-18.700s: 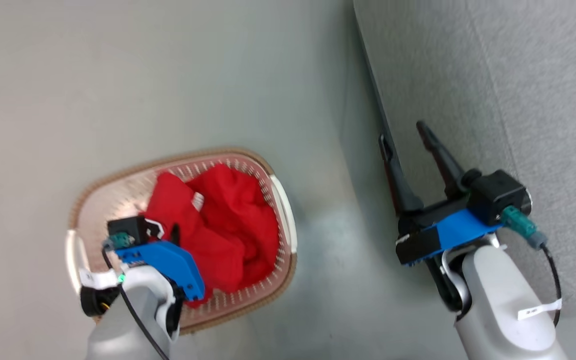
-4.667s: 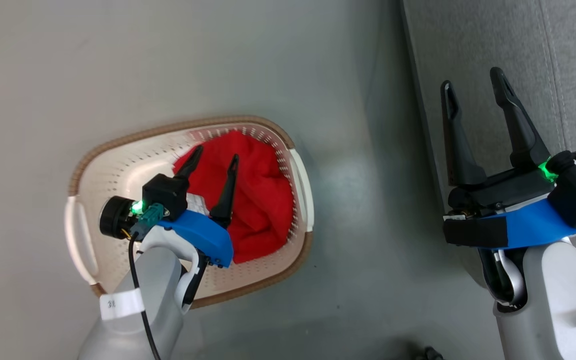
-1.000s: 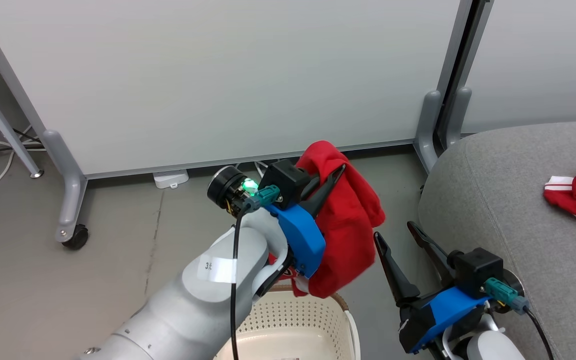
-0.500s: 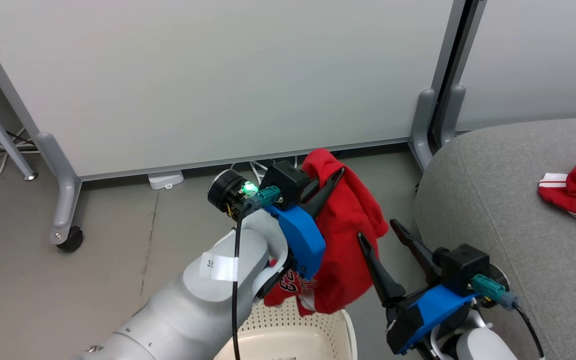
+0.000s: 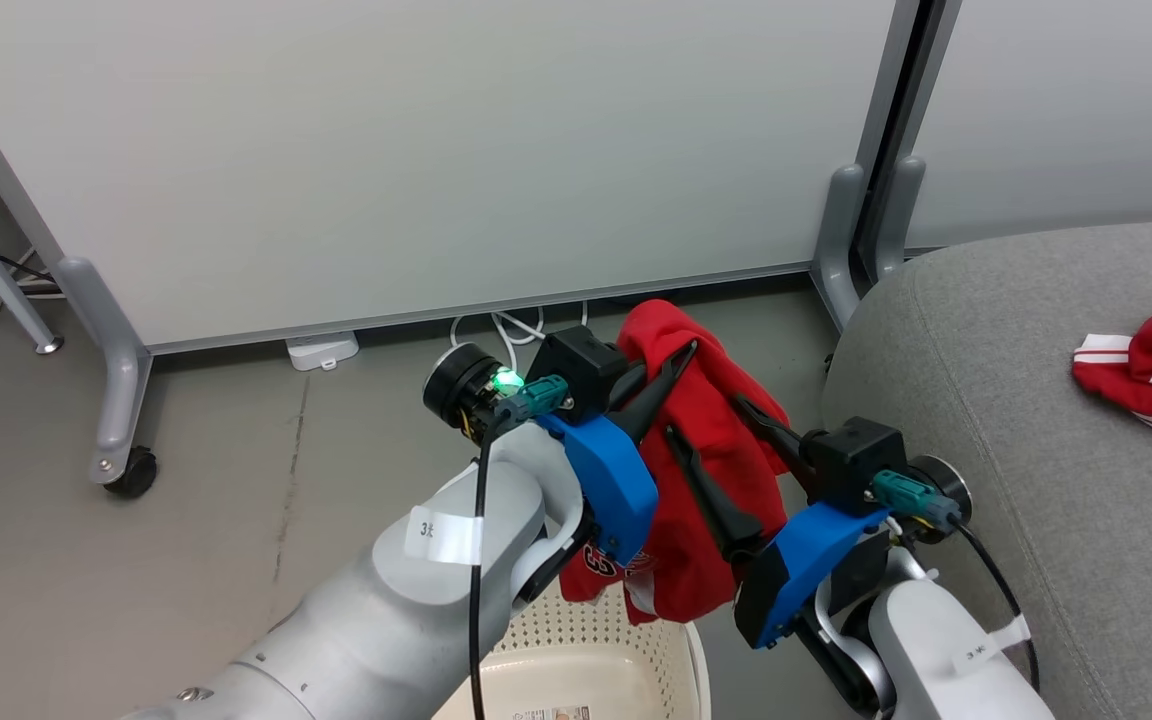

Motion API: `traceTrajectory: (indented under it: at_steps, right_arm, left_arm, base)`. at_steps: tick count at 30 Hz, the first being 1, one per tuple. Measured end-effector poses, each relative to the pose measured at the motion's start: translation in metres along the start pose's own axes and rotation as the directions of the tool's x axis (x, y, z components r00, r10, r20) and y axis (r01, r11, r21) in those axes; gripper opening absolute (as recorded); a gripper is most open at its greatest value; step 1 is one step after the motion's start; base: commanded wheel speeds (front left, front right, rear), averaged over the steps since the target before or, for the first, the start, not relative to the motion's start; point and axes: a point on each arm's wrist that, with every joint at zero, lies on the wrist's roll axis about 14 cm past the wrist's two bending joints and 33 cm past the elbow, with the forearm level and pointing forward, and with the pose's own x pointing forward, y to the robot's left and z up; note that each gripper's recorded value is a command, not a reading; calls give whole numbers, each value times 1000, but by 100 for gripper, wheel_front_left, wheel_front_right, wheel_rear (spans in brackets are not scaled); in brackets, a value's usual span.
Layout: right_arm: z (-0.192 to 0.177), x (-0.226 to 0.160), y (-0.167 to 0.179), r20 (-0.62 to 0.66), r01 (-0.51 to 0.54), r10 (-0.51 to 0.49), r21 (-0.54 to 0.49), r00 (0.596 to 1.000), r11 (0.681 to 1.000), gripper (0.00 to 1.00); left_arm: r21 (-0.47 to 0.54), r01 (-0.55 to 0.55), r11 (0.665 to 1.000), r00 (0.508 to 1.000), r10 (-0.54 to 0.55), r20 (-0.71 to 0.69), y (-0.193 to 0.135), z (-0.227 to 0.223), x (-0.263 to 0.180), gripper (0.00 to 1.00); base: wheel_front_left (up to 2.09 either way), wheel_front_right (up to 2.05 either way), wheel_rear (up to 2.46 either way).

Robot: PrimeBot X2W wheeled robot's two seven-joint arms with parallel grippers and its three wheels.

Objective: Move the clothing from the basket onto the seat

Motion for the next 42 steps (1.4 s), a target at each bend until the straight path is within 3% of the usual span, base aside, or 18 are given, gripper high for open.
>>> traceTrajectory:
  at_steps: [7, 13, 14, 15, 17, 20, 42]
  right_arm:
    - [-37, 8, 2, -137, -22, 21, -8, 990, 1000, 100]
    - [-52, 12, 7, -182, -45, 44, -3, 982, 999, 100]
    - [-53, 13, 8, -181, -50, 49, 0, 982, 999, 92]
    - [-53, 14, 9, -181, -54, 54, 4, 982, 999, 60]
    - [-51, 17, 12, -169, -63, 64, 10, 984, 998, 29]
    - [-46, 20, 15, -152, -76, 78, 15, 985, 997, 0]
    - [-50, 19, 11, -142, -70, 72, 23, 987, 997, 0]
  left_arm:
    - [-12, 14, 1000, 1000, -14, -1, -5, -1, -1, 0]
    - [-17, 25, 1000, 1000, -24, 4, -8, 1, -2, 0]
    - [-19, 27, 999, 1000, -26, 5, -9, 2, -2, 0]
    - [-17, 29, 999, 1000, -29, 5, -9, 2, -2, 0]
    - [-14, 34, 999, 999, -34, 6, -11, 3, -2, 0]
    - [-14, 41, 999, 999, -41, 6, -14, 3, -2, 0]
    - [-19, 45, 999, 999, -45, -9, -16, -1, -1, 0]
  base:
    - [0, 0, 0]
    - [0, 0, 0]
    - [0, 0, 0]
    - [0, 0, 0]
    - [0, 0, 0]
    - [0, 0, 0]
    - [0, 0, 0]
